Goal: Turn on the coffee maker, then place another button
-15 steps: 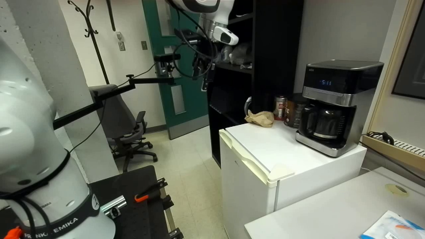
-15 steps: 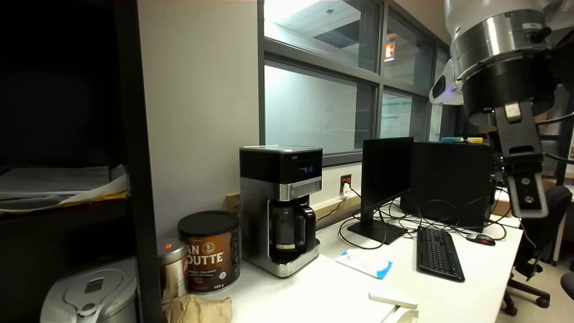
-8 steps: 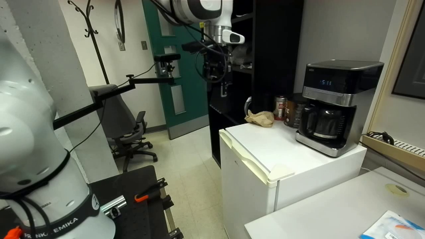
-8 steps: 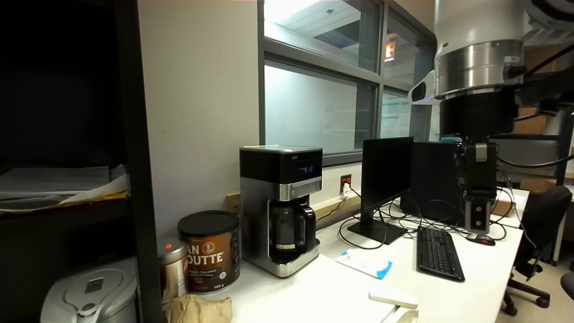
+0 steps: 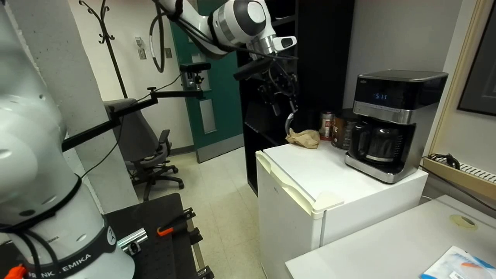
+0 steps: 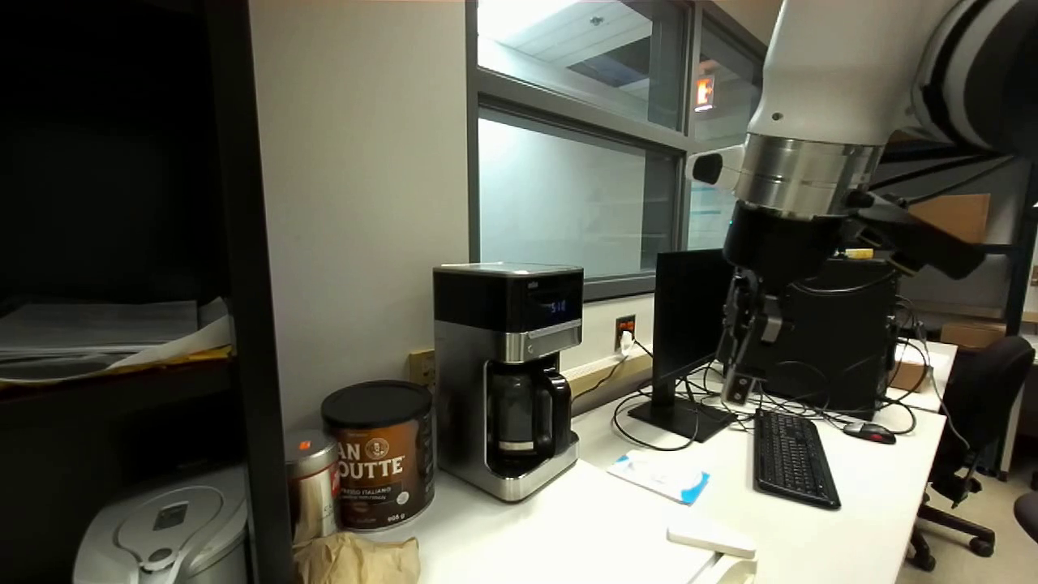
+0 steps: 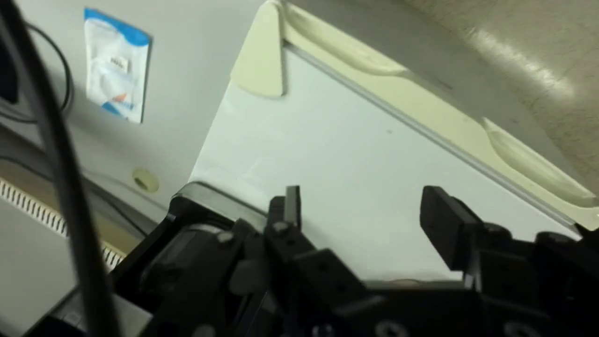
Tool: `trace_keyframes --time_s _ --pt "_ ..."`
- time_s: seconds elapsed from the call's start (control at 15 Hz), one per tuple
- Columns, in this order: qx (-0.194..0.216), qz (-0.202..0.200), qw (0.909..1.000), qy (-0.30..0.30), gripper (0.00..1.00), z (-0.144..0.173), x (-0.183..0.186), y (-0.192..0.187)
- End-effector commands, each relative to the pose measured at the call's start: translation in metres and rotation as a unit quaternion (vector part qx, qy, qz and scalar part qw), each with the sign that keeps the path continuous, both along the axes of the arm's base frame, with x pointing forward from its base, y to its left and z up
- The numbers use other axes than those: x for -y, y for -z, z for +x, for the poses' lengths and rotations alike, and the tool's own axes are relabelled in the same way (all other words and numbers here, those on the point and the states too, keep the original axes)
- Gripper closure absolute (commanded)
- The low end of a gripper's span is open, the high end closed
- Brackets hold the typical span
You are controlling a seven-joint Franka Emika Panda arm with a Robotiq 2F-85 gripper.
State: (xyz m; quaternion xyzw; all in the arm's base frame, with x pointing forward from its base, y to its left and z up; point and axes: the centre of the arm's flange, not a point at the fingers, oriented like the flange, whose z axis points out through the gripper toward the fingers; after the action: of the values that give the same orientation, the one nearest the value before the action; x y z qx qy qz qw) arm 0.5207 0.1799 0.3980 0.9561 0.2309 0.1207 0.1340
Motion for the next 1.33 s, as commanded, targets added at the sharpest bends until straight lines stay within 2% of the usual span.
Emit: trace_keyframes --time_s 0.0,0.27,0.33,0.53,0.8,1.27 --pt "0.083 -0.045 0.9946 -0.041 0.63 0.021 0.005 0.018" --pt "0.176 -0.096 0.9767 -0.076 0.94 0.039 0.016 0.025" --pt "0.200 -0.108 0.9707 -0.079 0.99 0.044 0.019 0.024" --pt "0.267 -0.140 0.9503 -0.079 1.00 0.059 0.026 0.022" --pt "0.316 -0.156 0.9331 -0.073 1.00 0.077 0.019 0.039" --pt "0.337 -0.160 0.9262 -0.056 1.00 0.101 0.012 0.094"
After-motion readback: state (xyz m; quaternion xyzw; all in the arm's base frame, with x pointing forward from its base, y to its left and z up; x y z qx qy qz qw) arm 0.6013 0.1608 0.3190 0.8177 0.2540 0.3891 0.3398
